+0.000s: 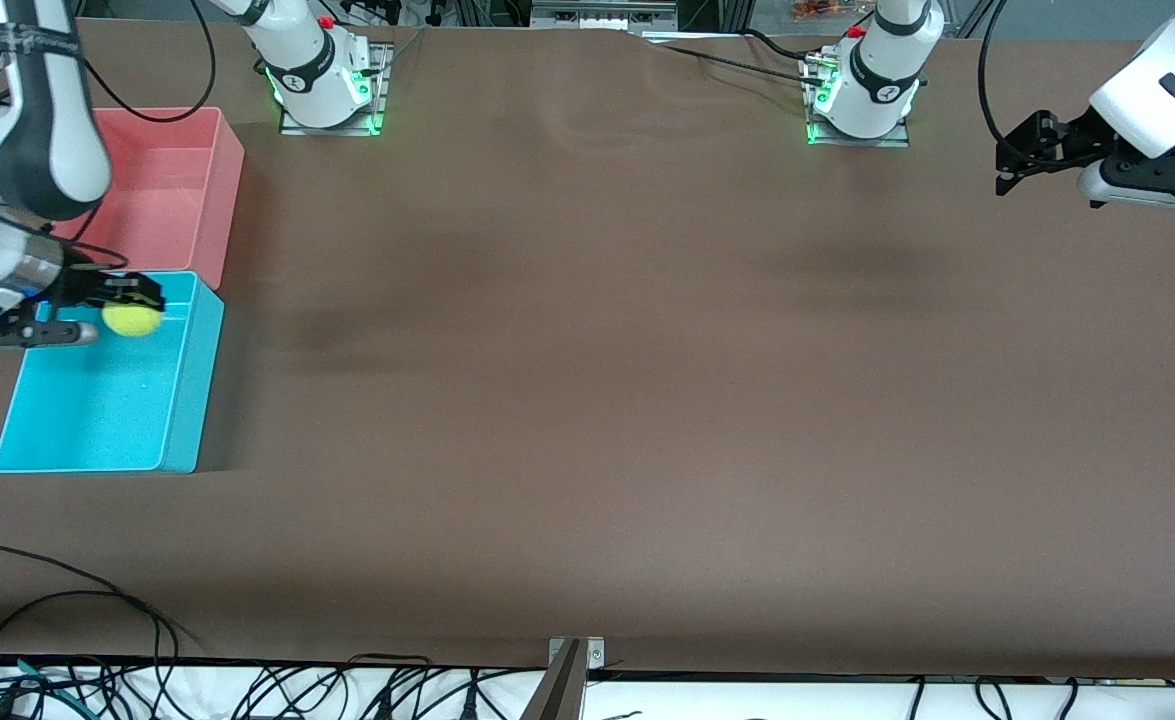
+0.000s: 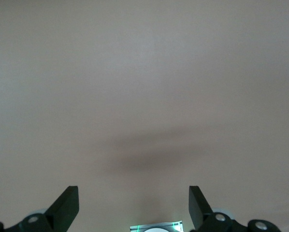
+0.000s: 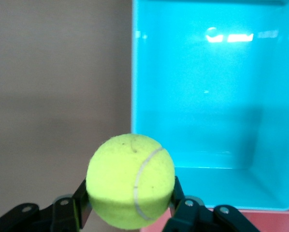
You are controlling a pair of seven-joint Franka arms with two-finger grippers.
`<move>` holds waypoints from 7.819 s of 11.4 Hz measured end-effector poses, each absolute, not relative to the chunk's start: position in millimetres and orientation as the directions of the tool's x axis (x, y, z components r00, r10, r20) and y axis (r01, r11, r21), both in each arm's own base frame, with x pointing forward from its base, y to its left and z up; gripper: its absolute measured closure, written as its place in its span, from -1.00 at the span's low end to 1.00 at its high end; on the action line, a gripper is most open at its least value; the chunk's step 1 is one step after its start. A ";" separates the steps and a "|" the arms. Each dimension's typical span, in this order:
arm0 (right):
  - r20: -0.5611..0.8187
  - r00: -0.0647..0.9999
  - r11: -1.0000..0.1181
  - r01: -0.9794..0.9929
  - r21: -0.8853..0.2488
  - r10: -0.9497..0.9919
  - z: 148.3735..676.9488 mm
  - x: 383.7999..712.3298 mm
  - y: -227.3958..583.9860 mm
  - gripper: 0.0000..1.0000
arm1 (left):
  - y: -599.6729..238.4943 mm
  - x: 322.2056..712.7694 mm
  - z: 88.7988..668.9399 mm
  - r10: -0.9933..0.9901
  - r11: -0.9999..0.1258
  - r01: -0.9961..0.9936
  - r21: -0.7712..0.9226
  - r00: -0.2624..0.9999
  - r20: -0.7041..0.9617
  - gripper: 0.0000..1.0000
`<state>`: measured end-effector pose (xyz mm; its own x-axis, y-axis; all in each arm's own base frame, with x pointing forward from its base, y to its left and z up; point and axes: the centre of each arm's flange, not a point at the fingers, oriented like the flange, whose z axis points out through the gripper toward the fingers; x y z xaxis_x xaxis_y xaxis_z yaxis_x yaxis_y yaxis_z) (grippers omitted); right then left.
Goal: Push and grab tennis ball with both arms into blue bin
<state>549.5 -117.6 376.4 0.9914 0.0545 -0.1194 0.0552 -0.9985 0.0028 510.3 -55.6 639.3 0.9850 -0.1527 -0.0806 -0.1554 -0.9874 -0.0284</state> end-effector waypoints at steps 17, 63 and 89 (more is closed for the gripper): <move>-0.216 0.971 -0.995 0.097 -0.035 0.102 264.8 556.5 -230.9 -0.30 | -50.4 510.7 635.5 -0.142 -0.989 -0.145 -0.028 0.986 -0.089 -1.00; -0.215 0.956 -0.978 0.184 -0.099 0.202 484.8 645.3 -131.2 -1.00 | -69.7 538.4 633.1 -0.178 -0.984 -0.180 -0.017 0.982 -0.066 -1.00; -0.145 0.988 -0.999 -0.046 0.015 -0.047 618.3 520.3 -53.9 -1.00 | -70.8 538.3 633.2 -0.180 -0.983 -0.182 -0.017 0.981 -0.066 -1.00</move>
